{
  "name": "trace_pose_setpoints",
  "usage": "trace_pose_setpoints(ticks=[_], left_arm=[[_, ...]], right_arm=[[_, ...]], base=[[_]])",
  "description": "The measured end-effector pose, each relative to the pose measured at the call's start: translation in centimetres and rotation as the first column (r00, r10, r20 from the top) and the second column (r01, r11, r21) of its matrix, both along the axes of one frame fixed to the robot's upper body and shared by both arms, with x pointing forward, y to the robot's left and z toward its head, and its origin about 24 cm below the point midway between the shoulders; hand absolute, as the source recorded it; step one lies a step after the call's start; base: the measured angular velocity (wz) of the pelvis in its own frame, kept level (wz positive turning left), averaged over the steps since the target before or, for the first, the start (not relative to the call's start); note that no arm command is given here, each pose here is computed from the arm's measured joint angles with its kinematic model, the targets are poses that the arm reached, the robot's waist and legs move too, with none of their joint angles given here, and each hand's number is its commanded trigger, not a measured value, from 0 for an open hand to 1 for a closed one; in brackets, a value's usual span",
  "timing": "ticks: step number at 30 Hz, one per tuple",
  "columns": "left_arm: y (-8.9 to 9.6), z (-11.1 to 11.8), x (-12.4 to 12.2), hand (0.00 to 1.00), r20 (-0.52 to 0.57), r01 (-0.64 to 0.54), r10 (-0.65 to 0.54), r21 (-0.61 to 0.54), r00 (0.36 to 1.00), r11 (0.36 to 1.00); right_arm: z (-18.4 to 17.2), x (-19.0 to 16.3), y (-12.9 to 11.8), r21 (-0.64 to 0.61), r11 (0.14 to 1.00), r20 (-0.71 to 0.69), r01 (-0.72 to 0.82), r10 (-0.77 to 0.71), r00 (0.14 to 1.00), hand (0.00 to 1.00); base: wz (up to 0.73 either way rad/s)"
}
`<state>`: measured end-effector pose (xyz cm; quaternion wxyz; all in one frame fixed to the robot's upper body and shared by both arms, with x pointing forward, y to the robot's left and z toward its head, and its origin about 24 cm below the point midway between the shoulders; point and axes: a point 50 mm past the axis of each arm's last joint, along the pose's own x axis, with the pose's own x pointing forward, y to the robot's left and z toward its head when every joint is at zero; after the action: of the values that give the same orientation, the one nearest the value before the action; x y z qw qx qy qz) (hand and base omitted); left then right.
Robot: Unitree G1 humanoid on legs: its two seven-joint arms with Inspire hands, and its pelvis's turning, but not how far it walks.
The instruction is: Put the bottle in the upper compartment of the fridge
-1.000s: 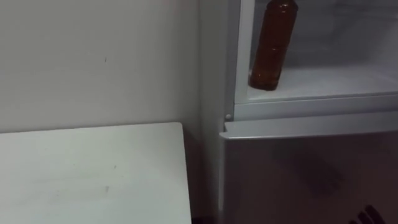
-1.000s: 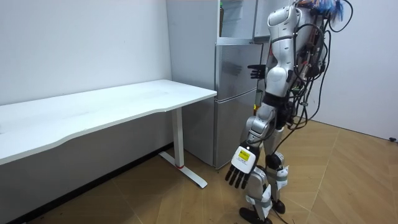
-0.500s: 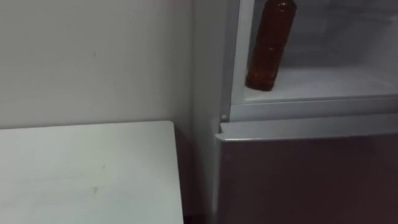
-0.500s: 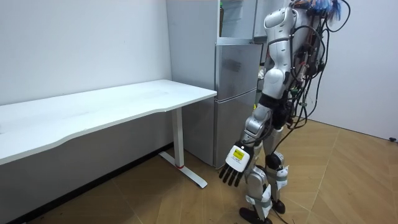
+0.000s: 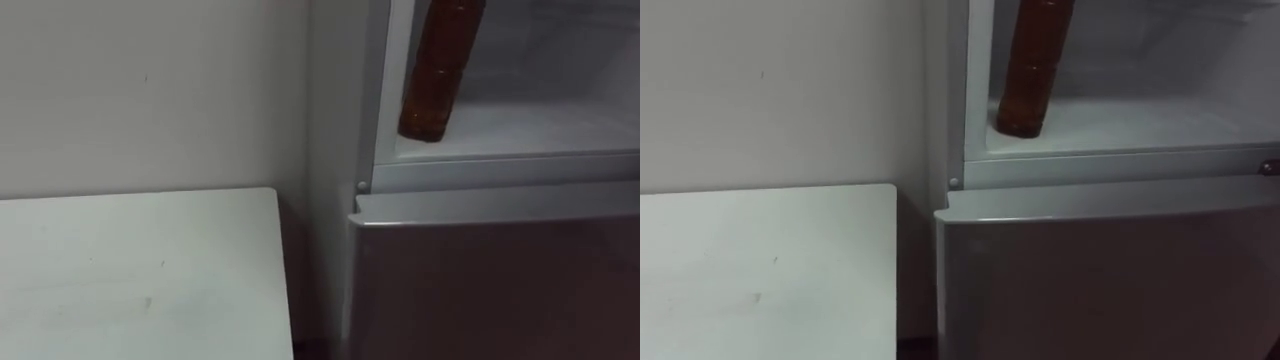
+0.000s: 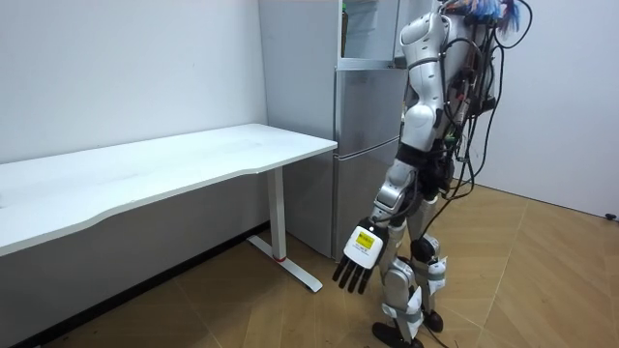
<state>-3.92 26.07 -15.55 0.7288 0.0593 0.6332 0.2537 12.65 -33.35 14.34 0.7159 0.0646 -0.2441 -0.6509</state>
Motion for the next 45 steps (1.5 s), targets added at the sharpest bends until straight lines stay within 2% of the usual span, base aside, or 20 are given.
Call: trace_pose_setpoints(ticks=[3, 5, 20, 29, 38, 45], left_arm=[[-0.1, -0.1, 0.2, 0.00, -0.004, -0.002, 0.002, -0.006, 1.000, 1.000], [-0.1, -0.1, 0.2, 0.00, -0.001, -0.001, 0.001, -0.006, 1.000, 1.000], [-0.6, -0.3, 0.2, 0.00, -0.012, 0.019, -0.019, -0.011, 1.000, 1.000], [-1.6, -0.6, -0.7, 0.00, -0.078, 0.066, -0.069, -0.042, 0.995, 0.997], [-2.1, -0.7, -0.4, 0.00, -0.072, 0.085, -0.088, -0.051, 0.993, 0.995], [-2.2, -0.8, 1.0, 0.00, -0.034, 0.117, -0.119, -0.053, 0.992, 0.992]], right_arm=[[1.1, 0.3, 0.2, -0.085, 0.996, 0.004, -0.019, 0.019, 1.000, 0.00], [1.2, 0.4, 0.2, -0.096, 0.994, -0.003, -0.042, 0.042, 0.999, 0.00], [0.0, 3.3, 2.9, -0.107, 0.928, -0.090, -0.358, 0.349, 0.933, 0.00], [-1.4, 5.4, 5.8, -0.077, 0.818, -0.159, -0.570, 0.554, 0.817, 0.00], [-3.0, 6.6, 8.2, -0.034, 0.698, -0.210, -0.715, 0.694, 0.688, 0.00], [-3.5, 7.2, 9.8, -0.018, 0.607, -0.232, -0.795, 0.771, 0.594, 0.00]], base=[[0.00], [-0.02], [-0.01], [0.01], [0.03], [0.06]])
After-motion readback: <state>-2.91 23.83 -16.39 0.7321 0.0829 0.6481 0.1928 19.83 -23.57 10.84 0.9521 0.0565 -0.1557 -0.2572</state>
